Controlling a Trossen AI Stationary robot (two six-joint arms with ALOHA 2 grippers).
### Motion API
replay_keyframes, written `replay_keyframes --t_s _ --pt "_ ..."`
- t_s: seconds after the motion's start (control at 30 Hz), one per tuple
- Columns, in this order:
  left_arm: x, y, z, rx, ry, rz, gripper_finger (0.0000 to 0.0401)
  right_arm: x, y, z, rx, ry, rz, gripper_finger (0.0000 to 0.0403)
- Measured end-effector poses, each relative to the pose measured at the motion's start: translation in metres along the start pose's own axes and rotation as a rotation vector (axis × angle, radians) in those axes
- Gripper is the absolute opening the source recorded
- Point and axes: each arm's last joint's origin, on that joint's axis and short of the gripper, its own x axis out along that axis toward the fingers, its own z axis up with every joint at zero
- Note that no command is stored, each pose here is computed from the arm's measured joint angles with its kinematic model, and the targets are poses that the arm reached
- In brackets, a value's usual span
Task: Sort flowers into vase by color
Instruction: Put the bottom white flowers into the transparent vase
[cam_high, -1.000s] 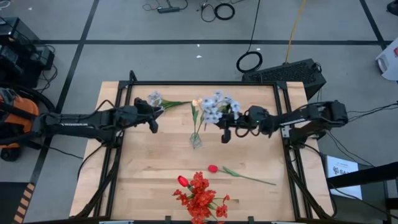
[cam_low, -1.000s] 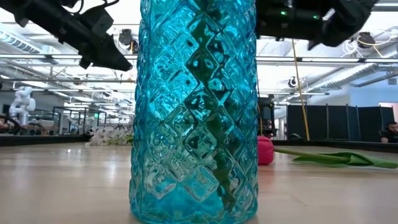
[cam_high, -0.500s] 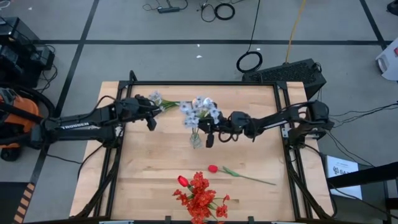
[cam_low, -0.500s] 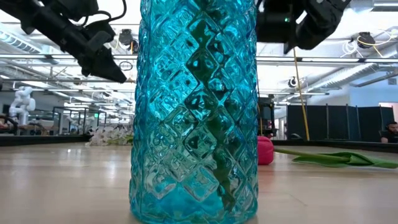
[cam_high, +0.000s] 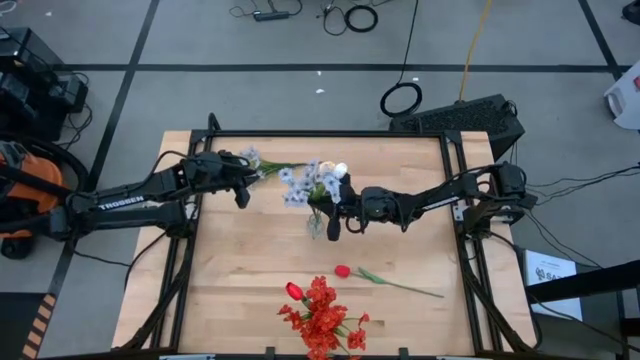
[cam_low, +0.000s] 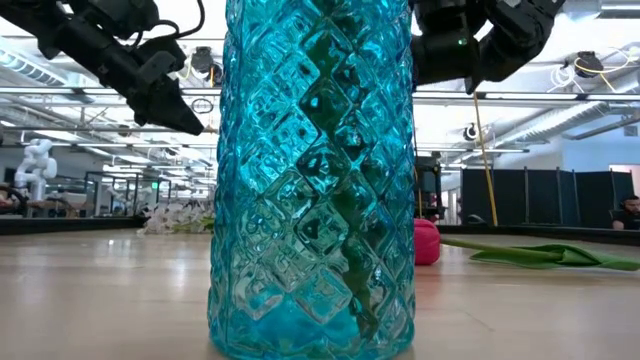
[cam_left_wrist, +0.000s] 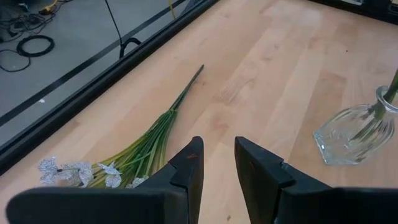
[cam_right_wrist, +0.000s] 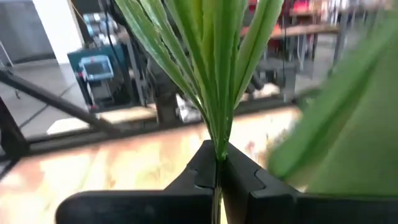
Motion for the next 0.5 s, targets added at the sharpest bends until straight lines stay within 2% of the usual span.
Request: replay_keyframes --t_s 0.3,0.5 --pt "0.0 0.0002 0.0006 0.033 -0.007 0.007 0.0097 0.0001 -0.0014 -0.0025 0.029 0.026 -0.009 0.0025" --pt "0.0 0.0001 0.0008 0.034 -0.009 0.008 0.0097 0.0008 -0.0054 -0.0037 0.099 0.042 -0.023 0.0063"
